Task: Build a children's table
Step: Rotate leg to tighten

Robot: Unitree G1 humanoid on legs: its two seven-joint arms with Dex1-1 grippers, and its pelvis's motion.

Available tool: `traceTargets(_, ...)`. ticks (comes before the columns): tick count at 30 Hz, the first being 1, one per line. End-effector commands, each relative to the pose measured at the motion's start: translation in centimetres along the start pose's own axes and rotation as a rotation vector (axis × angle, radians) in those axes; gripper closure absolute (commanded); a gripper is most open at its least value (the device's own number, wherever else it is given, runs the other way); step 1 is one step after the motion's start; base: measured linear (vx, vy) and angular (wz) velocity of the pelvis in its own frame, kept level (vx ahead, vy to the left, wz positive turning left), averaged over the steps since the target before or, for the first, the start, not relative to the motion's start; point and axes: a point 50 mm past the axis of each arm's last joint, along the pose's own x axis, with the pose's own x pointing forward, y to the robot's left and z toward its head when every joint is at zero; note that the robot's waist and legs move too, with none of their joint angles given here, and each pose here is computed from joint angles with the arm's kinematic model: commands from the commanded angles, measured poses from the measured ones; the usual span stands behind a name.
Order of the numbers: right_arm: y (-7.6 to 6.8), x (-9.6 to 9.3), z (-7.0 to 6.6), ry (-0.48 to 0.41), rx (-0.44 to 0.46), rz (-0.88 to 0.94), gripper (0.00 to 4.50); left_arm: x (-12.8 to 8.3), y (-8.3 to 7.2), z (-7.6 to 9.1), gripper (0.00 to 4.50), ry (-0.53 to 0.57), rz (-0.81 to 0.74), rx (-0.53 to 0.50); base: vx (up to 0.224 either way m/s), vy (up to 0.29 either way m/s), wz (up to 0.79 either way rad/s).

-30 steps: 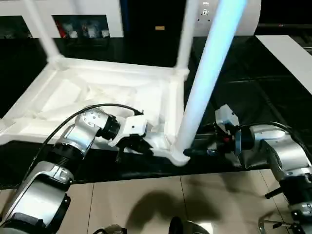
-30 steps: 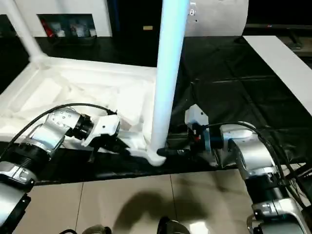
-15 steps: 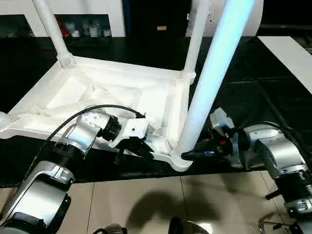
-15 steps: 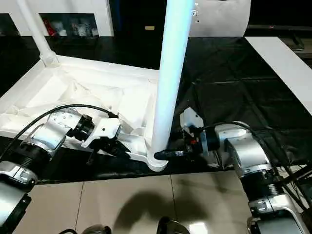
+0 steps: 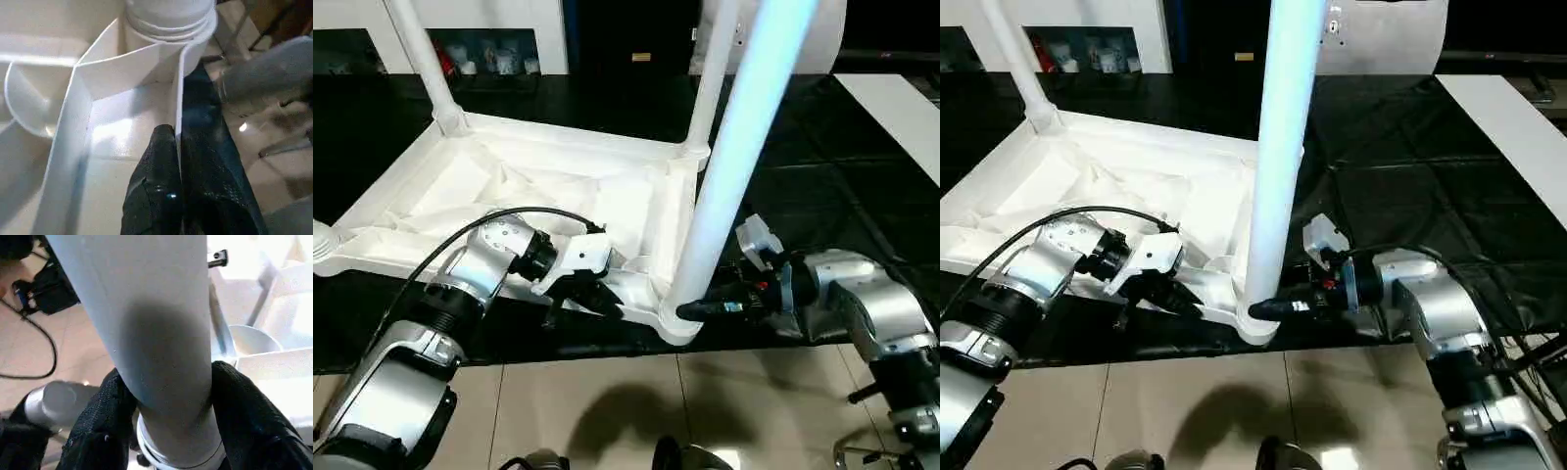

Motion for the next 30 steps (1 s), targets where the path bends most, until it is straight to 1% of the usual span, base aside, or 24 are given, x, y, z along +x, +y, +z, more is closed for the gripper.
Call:
traceTargets(1,0.7,2.2,0.7,-0.053,0.008,0.018,2.51,0.5,1.0,1.2,4.5,-0.025,0.112,-0.039,0.0,0.0,0.0)
traceTargets(2,0.5,2.7,0.6,-0.046,0.012,-0.035,2.51,0.6,1.2,1.4,4.5,-0.035,0.137,-0.066,0.0,0.0,0.0)
traceTargets(3,0.1,3.7,0.6,-0.04,0.029,-0.132,2.51,1.0,1.6,1.9,4.5,-0.066,0.188,-0.115,0.0,0.0,0.0)
traceTargets(4,-0.4,4.5,0.7,-0.057,0.04,-0.216,2.51,1.5,1.9,2.5,4.5,-0.096,0.223,-0.151,0.0,0.0,0.0)
traceTargets(5,-0.8,5.1,0.9,-0.067,0.061,-0.288,2.51,1.7,2.2,2.9,4.5,-0.103,0.265,-0.169,0.0,0.0,0.0)
traceTargets(6,-0.8,5.1,0.9,-0.067,0.061,-0.288,2.51,1.7,2.2,2.9,4.5,-0.103,0.265,-0.169,0.0,0.0,0.0)
traceTargets(8,-1.3,5.9,1.2,-0.072,0.083,-0.371,2.52,2.1,2.6,3.3,4.5,-0.106,0.311,-0.186,0.0,0.0,0.0)
traceTargets(11,-2.3,7.5,1.7,-0.075,0.122,-0.543,2.55,2.8,3.3,4.3,4.5,-0.12,0.396,-0.222,0.0,0.0,0.0)
traceTargets(13,-2.6,8.3,1.9,-0.067,0.131,-0.635,2.55,3.1,3.8,4.5,4.5,-0.113,0.481,-0.245,0.0,0.0,0.0)
traceTargets(15,-2.8,8.7,2.2,-0.081,0.134,-0.7,2.55,3.1,4.1,4.6,4.5,-0.102,0.534,-0.259,0.0,0.0,0.0)
traceTargets(16,-2.9,8.9,2.4,-0.099,0.138,-0.725,2.22,3.1,4.3,4.6,4.5,-0.098,0.568,-0.262,0.0,0.0,0.0)
traceTargets(18,-3.0,9.0,2.6,-0.13,0.135,-0.757,1.89,3.2,4.4,4.6,4.5,-0.1,0.59,-0.273,0.0,0.0,0.0)
traceTargets(21,-2.9,9.0,2.7,-0.15,0.131,-0.77,1.81,3.2,4.2,4.5,4.5,-0.096,0.59,-0.27,0.0,0.0,0.0)
traceTargets(22,-2.9,8.9,2.7,-0.154,0.129,-0.774,1.52,3.1,4.2,4.4,4.5,-0.095,0.585,-0.267,0.0,0.0,0.0)
traceTargets(24,-2.8,8.6,2.6,-0.165,0.127,-0.771,1.46,3.0,4.0,4.2,4.5,-0.089,0.576,-0.254,0.0,0.0,0.0)
traceTargets(25,-2.8,8.1,2.5,-0.179,0.115,-0.762,1.22,2.9,3.8,3.9,4.5,-0.091,0.555,-0.244,0.0,0.0,0.0)
traceTargets(26,-2.8,7.7,2.4,-0.183,0.111,-0.763,1.08,2.8,3.7,3.7,4.5,-0.089,0.542,-0.24,0.0,0.0,0.0)
traceTargets(29,-2.8,7.0,2.2,-0.179,0.086,-0.758,0.99,2.6,3.5,3.3,4.5,-0.076,0.523,-0.222,0.0,0.0,0.0)
traceTargets(30,-2.8,6.5,2.0,-0.172,0.061,-0.753,0.76,2.5,3.3,3.1,4.5,-0.075,0.505,-0.208,0.0,0.0,0.0)
